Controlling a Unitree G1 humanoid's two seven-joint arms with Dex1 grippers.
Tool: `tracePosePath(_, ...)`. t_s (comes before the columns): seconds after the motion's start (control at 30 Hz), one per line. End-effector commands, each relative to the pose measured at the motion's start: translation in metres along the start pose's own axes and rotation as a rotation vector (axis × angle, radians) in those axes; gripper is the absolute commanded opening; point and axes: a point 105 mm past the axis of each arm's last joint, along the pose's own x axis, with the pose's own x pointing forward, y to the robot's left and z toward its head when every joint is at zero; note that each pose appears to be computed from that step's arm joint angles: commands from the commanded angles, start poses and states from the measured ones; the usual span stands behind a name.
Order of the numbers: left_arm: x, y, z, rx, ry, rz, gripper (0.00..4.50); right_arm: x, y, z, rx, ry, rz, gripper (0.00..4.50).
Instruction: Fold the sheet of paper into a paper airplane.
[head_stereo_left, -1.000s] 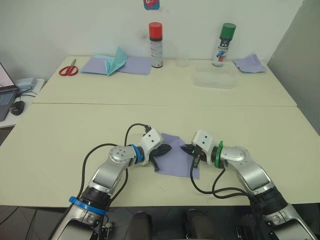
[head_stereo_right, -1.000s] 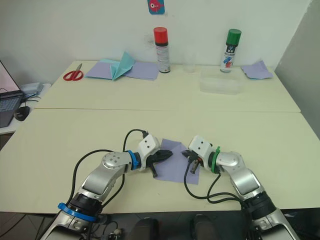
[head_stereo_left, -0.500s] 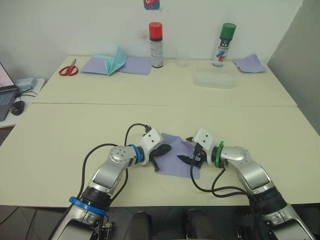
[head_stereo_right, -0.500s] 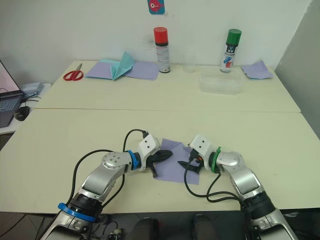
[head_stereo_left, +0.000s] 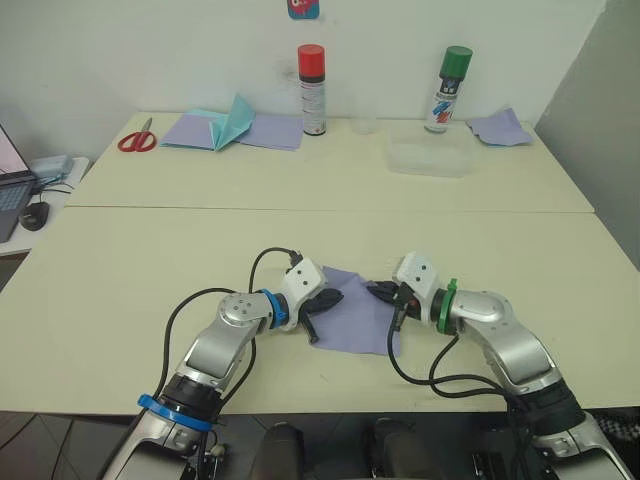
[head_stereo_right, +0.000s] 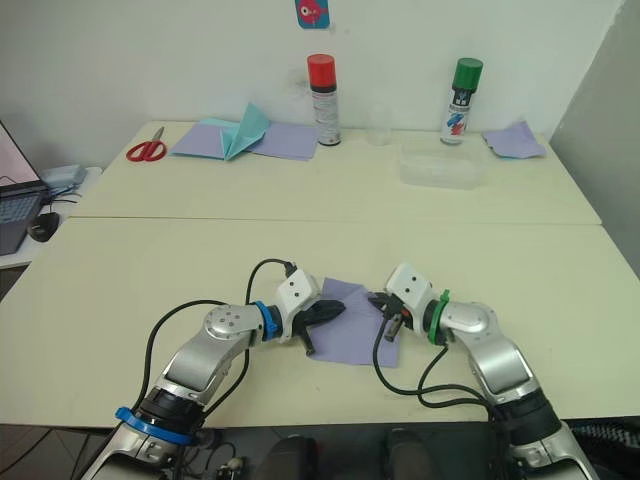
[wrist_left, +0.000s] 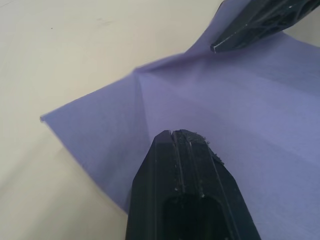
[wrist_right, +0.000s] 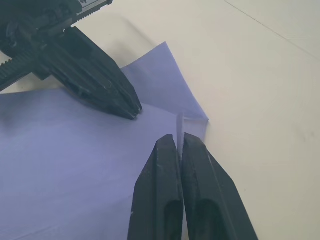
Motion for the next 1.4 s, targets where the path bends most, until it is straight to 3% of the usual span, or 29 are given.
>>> tracePosePath(0.03,0.003,-0.01,-0.027,-0.048,0.098,-0.03,0.0,-0.002,0.002,0.015,-0.038,-0.052,-0.002,0.04)
tracePosePath(0.5,0.003,-0.013,-0.028,-0.047,0.1,-0.04,0.0,0.011,0.005,-0.022,-0.087,0.092,0.022,0.04)
tracePosePath(0.73,-0.002,-0.012,-0.025,-0.028,0.093,-0.049,0.0,0.012,0.006,-0.02,-0.071,0.082,0.028,0.04)
tracePosePath(0.9,-0.017,0.003,0.002,-0.063,0.0,-0.011,0.0,0.011,0.006,-0.023,-0.07,0.099,0.032,0.04)
tracePosePath(1.17,-0.026,0.014,0.066,-0.113,-0.173,-0.091,0.0,0.012,0.006,-0.022,-0.071,0.101,0.032,0.04)
tracePosePath(1.3,-0.011,0.01,0.08,-0.042,-0.169,-0.102,0.0,0.013,0.007,-0.022,-0.07,0.103,0.03,0.04)
tracePosePath(1.4,0.004,0.012,0.075,0.018,-0.11,-0.061,0.0,0.014,0.008,-0.022,-0.068,0.104,0.028,0.04)
